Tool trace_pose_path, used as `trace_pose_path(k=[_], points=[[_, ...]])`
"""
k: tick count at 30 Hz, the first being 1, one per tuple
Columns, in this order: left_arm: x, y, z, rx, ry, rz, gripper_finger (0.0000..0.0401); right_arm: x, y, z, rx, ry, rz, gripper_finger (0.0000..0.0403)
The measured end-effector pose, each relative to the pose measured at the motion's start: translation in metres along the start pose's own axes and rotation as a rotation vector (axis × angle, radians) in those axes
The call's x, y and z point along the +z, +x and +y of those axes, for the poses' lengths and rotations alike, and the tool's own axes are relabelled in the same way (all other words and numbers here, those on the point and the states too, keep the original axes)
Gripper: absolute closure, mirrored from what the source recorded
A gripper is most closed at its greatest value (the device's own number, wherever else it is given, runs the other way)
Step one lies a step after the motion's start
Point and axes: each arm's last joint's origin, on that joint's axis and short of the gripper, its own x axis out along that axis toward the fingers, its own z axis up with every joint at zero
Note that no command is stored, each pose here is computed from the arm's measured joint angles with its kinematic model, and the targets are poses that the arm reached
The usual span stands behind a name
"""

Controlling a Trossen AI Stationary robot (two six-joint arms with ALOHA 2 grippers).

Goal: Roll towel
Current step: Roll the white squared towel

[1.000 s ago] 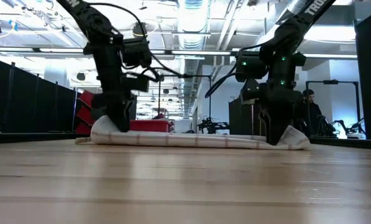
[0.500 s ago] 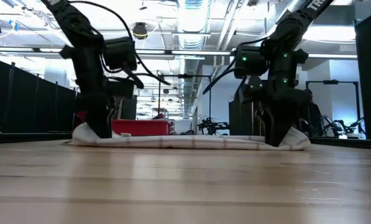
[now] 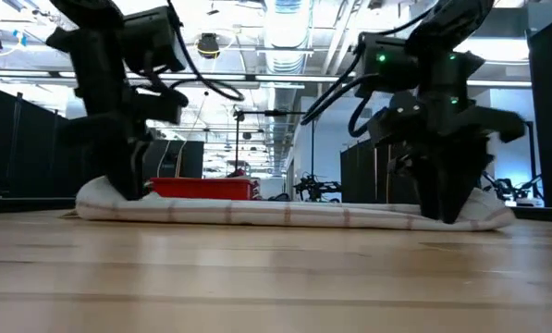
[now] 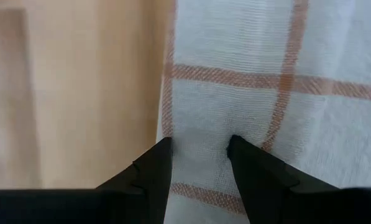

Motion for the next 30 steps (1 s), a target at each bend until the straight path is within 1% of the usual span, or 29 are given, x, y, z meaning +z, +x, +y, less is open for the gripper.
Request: trace_pose_path(k=[2,4,6,8,11,14,18,21,25,27,30], points=[[0.005,-0.009,0.002,0.031,0.004,-0.025,0.0265,-0.002,-0.003,0.005,0.005,0.013,0.015,0.0253],[0.016,-0.024,0.004,0.049,0.022,-0.083,0.0265,-0.003,-0.009,0.008,-0.006,0.015,0.028,0.0253],[0.026,-0.04,0.006,0.068,0.053,-0.14,0.0265,-0.001,-0.022,0.011,-0.041,0.001,0.002,0.0253],[0.033,-0.054,0.008,0.074,0.089,-0.186,0.0265,0.001,-0.034,0.013,-0.05,-0.01,-0.053,0.0253],[0.041,-0.07,0.007,0.069,0.117,-0.225,0.0265,0.002,-0.043,0.016,-0.053,-0.008,-0.089,0.0253],[0.042,-0.079,-0.005,0.037,0.148,-0.237,0.0264,0.007,-0.048,0.025,-0.045,0.013,-0.131,0.0253],[0.036,-0.076,-0.033,0.003,0.227,-0.203,0.0264,0.006,-0.043,0.043,-0.034,-0.028,-0.114,0.0253],[0.032,-0.068,-0.053,0.04,0.284,-0.185,0.0264,0.004,-0.04,0.053,-0.067,-0.055,-0.094,0.0253],[0.027,-0.053,-0.076,0.07,0.357,-0.143,0.0264,0.003,-0.04,0.055,-0.095,-0.026,-0.092,0.0253],[0.026,-0.043,-0.083,0.087,0.371,-0.112,0.0264,0.004,-0.04,0.054,-0.107,-0.016,-0.096,0.0253],[0.026,-0.026,-0.089,0.144,0.372,-0.075,0.0264,0.006,-0.035,0.048,-0.149,0.0,-0.09,0.0253]])
